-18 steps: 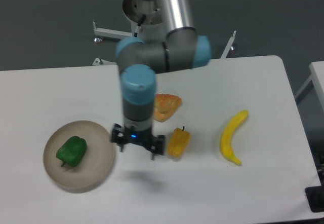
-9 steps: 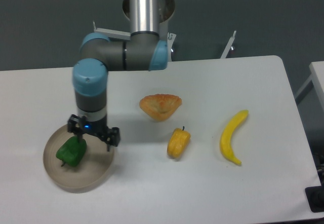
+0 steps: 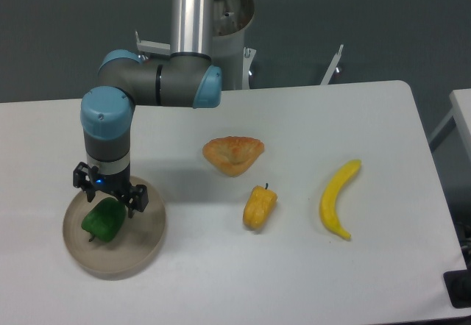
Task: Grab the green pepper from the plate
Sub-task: 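Lower the gripper onto the green pepper and close the fingers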
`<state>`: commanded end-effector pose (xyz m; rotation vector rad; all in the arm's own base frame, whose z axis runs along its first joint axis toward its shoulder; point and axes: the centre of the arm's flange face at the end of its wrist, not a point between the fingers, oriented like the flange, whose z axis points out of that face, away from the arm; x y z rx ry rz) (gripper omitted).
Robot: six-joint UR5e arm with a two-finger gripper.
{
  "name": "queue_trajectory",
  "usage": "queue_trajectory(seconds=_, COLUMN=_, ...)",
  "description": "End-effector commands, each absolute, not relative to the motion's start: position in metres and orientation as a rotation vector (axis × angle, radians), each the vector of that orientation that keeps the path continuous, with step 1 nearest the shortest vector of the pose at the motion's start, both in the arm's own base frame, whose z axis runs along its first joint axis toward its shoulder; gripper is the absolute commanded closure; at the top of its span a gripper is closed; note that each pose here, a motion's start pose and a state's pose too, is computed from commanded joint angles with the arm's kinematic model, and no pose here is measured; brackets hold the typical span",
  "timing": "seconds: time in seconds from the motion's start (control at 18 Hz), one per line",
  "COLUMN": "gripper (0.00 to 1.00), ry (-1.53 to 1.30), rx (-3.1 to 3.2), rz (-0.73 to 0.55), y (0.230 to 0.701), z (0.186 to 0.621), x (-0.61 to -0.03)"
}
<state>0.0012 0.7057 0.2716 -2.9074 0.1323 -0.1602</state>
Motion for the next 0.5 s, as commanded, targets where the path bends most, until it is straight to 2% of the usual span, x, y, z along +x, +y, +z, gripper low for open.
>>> queue_trajectory(seconds=0.5, gripper=0.0, ry=0.143, rx=-2.912, rz=-0.161, y=0.7091, z=0.2657, x=0.0057)
